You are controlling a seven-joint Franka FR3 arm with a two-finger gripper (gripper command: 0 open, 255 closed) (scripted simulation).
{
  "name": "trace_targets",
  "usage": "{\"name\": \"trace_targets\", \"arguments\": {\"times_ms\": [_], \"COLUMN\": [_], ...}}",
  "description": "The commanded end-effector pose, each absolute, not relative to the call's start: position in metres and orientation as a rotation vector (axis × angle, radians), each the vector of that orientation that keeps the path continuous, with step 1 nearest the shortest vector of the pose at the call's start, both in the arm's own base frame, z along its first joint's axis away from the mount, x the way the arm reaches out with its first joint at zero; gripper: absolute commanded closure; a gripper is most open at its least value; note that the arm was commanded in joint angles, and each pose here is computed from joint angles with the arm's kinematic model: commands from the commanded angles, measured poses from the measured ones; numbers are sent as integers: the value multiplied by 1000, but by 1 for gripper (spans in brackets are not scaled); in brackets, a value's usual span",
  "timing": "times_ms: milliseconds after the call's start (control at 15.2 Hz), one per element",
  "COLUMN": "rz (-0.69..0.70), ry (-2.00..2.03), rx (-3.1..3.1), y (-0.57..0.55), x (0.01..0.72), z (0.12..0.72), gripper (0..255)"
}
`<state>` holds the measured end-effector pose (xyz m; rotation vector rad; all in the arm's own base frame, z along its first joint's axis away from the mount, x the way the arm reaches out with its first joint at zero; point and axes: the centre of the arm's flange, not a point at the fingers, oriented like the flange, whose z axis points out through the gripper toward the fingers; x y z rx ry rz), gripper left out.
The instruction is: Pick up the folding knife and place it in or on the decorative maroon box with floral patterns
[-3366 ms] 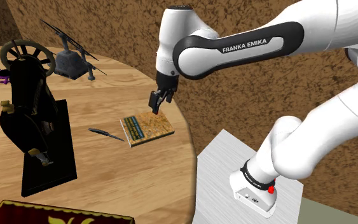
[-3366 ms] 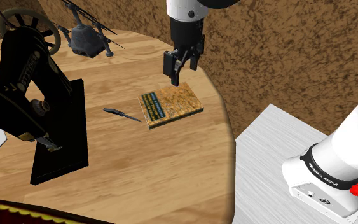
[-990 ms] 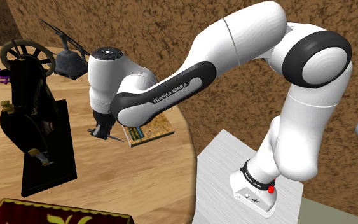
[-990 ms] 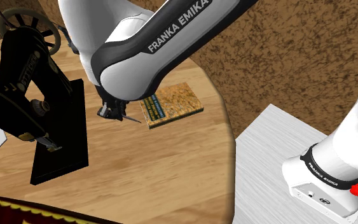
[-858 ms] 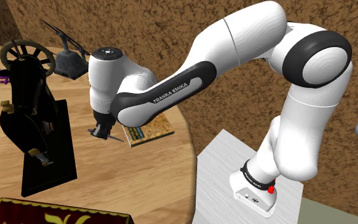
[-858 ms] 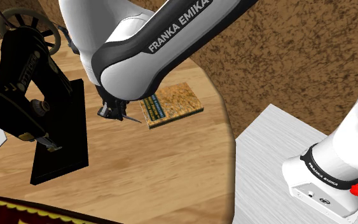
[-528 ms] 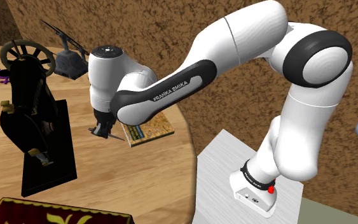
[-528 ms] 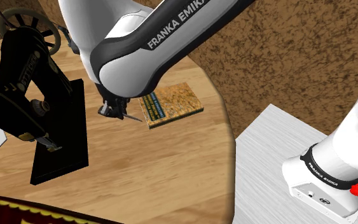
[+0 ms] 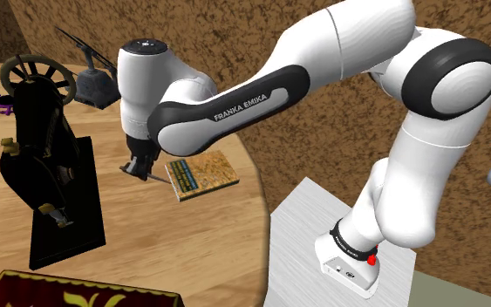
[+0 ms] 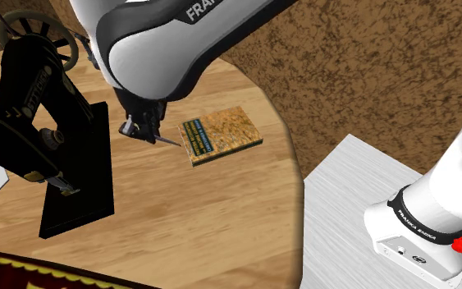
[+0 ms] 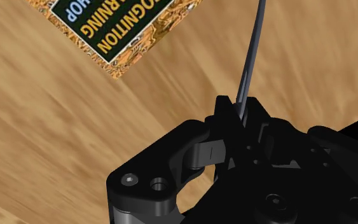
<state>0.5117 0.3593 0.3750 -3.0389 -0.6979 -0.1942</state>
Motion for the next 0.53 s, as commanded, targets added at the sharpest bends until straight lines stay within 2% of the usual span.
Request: {"name": "trace_targets", "arguments": {"times_ms": [0, 462], "rz": [-194, -194], "ry": [-698, -698], "rx": [-3039, -3039], "y": [360, 360], "x": [512, 512], "z": [386, 423], "gripper": [255, 255]}}
